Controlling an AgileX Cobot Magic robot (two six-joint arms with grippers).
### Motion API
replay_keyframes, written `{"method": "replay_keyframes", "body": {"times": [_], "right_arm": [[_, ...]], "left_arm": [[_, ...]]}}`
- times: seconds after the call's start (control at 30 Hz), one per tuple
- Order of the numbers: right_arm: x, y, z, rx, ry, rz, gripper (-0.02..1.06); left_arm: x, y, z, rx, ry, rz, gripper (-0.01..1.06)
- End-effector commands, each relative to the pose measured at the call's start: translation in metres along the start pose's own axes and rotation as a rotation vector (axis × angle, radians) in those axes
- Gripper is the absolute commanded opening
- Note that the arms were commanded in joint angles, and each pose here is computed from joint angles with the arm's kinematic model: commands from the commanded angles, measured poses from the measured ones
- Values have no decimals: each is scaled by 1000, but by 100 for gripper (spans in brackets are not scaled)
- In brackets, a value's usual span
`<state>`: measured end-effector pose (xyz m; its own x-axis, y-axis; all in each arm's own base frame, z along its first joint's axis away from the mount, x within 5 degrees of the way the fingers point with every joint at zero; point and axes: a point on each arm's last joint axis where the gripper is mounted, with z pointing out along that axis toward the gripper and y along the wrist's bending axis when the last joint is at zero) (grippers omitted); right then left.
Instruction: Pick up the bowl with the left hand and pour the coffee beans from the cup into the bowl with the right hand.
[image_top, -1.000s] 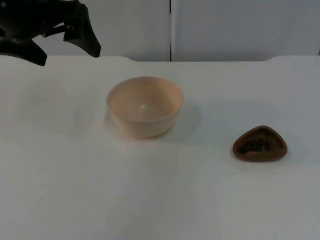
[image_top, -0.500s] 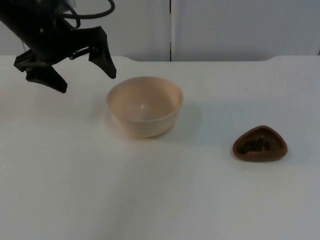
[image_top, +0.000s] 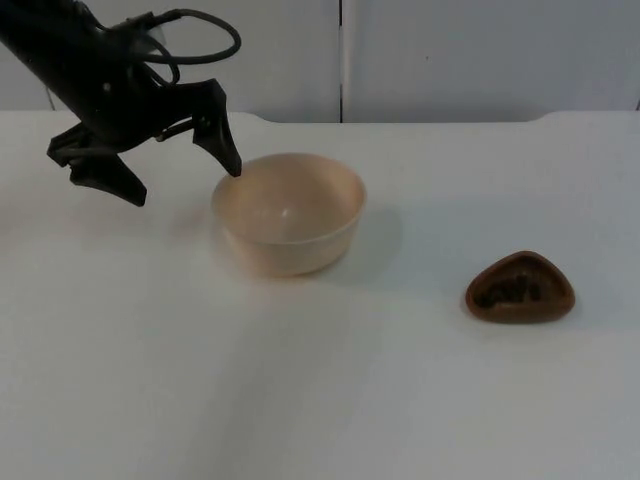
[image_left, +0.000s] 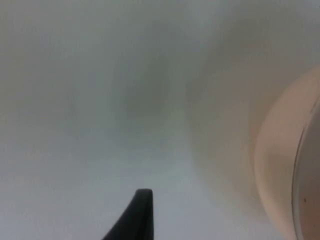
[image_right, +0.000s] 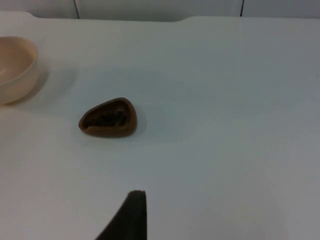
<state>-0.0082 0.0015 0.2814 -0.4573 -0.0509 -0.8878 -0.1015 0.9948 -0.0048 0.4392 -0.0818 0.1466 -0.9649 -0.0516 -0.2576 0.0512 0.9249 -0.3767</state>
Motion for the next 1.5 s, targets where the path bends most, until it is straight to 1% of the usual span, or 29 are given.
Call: {"method": "replay_keyframes", "body": {"times": [0.0, 0.1, 0.37, 0.8, 0.87, 0.9, 0.93, 1.13, 1.17, 1.3, 1.33, 1.4, 1.43, 1.47], "right_arm": [[0, 0, 2, 6, 2, 2, 105], [0, 0, 2, 6, 2, 2, 105], [0, 0, 2, 6, 2, 2, 105], [0, 0, 2, 6, 2, 2, 105], [0, 0, 2, 6, 2, 2, 105], [0, 0, 2, 6, 2, 2, 105], [0, 0, 2, 6, 2, 2, 105], [0, 0, 2, 8, 2, 2, 105], [0, 0, 2, 8, 2, 2, 105], [0, 0, 2, 8, 2, 2, 105], [0, 0, 2, 8, 2, 2, 105], [0, 0, 2, 8, 2, 2, 105], [0, 0, 2, 8, 2, 2, 105], [0, 0, 2, 8, 2, 2, 105]], "left_arm": [[-1, -11, 2, -2, -23, 23, 100], [-2, -11, 4, -3, -30, 22, 100], [1, -4, 21, -8, 1, 6, 100], [4, -1, 30, -7, 21, -8, 91], [5, 0, 32, -9, 27, -8, 81], [5, 1, 34, -7, 30, -12, 74], [5, 1, 34, -7, 30, -12, 74], [6, 1, 36, -3, 32, -20, 43], [6, 1, 36, -3, 32, -20, 43], [5, -2, 36, 28, 28, -57, 20], [5, -2, 36, 28, 28, -57, 20], [5, -3, 36, 42, 25, -73, 10], [5, -3, 36, 43, 32, -73, 3], [6, -3, 36, 44, 37, -73, 0]]}}
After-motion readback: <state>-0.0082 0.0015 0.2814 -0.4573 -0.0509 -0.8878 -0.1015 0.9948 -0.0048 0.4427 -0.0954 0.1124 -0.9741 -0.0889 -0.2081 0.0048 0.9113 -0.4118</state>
